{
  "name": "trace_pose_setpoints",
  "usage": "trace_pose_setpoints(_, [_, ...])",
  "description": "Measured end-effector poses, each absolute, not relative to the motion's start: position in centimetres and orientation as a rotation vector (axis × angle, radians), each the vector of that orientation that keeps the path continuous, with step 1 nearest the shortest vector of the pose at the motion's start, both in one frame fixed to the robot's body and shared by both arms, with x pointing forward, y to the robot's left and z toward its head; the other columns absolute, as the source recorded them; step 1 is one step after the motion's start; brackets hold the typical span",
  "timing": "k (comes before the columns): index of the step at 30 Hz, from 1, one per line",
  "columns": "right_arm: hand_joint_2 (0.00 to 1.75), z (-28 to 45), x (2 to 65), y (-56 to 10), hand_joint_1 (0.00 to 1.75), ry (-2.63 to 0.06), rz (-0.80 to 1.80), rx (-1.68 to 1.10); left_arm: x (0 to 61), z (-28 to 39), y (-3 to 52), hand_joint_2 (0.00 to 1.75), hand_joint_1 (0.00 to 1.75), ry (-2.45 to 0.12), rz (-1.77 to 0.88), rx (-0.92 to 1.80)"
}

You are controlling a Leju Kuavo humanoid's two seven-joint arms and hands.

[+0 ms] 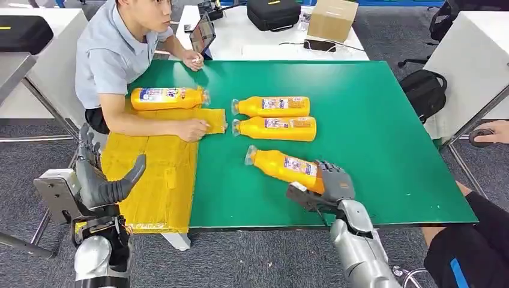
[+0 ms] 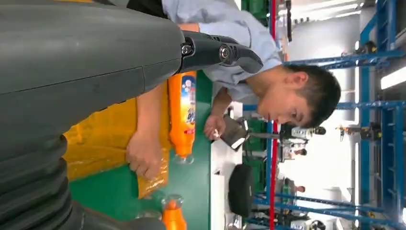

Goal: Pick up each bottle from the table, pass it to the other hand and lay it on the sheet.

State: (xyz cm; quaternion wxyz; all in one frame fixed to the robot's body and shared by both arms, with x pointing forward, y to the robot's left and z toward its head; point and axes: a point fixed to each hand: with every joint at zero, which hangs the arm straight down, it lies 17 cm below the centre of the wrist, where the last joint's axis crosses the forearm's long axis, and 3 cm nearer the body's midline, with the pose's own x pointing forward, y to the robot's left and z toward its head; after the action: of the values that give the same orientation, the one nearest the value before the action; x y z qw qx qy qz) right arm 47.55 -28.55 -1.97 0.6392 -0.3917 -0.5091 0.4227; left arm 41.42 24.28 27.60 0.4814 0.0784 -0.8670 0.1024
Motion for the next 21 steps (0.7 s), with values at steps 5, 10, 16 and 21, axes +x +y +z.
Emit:
trace_pose_setpoints(5, [1.75,-4.5,48.1,-30.8,1.75,-1.077,0.908,-0.805,42.3,25.6,23.1,1.75,0.0,-2.058,0.205,0.168])
trace_pose_setpoints(10, [1.75,-4.6,48.0,-30.2,1.75,-1.177,0.797,-0.632,42.8,25.2,22.5,1.75,0.0,-2.053,0.186,0.148])
trace_pose_setpoints(16, [1.75,-2.1,46.5,-27.0,1.75,-1.467,0.529,-0.335,43.0,25.8,22.6,1.75,0.0,-2.078,0.196,0.16])
trace_pose_setpoints(21, [1.75,5.1,46.2,-25.2,1.75,-1.708,0.266,-0.254,43.3,24.7,18.5,1.75,0.0,-2.033,0.069,-0.021])
